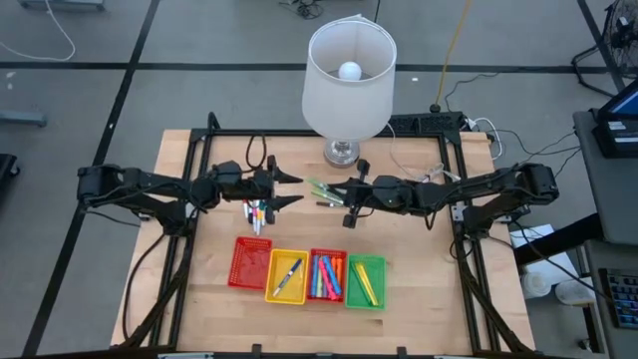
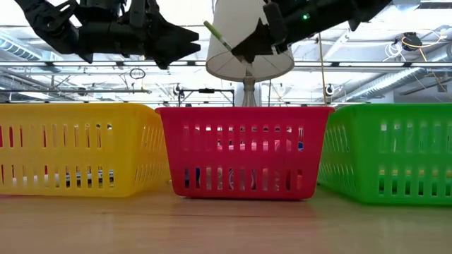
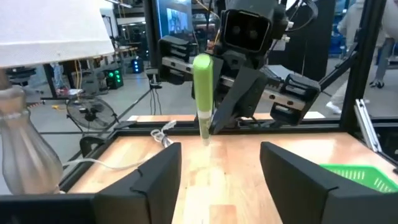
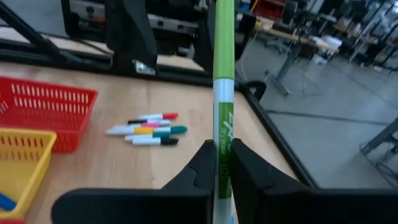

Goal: Pick & Place Markers
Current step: Put the green marker into the yellow bin

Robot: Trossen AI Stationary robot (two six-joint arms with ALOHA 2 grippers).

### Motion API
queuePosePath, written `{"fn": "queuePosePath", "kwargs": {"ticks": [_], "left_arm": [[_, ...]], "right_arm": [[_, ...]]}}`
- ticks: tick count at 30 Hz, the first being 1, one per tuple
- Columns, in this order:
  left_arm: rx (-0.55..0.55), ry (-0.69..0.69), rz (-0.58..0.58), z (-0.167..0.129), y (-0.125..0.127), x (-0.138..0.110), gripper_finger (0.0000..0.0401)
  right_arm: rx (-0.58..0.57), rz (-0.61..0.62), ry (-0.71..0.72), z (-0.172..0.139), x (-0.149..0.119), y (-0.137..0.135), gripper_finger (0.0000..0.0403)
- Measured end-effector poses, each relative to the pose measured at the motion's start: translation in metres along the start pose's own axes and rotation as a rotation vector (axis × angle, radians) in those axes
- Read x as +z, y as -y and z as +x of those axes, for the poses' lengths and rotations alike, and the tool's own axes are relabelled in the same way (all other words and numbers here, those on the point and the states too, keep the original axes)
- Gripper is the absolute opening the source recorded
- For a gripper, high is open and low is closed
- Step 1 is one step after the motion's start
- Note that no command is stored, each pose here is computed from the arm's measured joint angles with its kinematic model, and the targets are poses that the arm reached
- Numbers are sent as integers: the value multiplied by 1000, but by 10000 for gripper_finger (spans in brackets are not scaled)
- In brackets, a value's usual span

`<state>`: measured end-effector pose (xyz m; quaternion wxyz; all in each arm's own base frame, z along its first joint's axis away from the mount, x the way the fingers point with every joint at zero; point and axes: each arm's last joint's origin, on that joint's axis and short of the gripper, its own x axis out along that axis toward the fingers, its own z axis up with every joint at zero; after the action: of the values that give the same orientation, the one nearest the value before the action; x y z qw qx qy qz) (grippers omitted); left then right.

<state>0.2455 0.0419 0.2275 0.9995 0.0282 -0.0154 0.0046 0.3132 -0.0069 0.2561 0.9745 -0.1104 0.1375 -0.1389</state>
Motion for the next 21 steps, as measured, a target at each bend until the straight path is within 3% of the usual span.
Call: {"fn": "queuePosePath", "kwargs": {"ticks": [7, 14, 21], "left_arm": [[-10, 14, -4, 16, 0, -1, 234], [-11, 97, 33, 34, -2, 5, 216], [-27, 73, 7, 49, 0, -2, 196]], "right_arm": [[23, -4, 39, 4, 1, -3, 16], [53, -9, 62, 4, 2, -6, 16], [68, -11, 72, 3, 4, -11, 16]]}}
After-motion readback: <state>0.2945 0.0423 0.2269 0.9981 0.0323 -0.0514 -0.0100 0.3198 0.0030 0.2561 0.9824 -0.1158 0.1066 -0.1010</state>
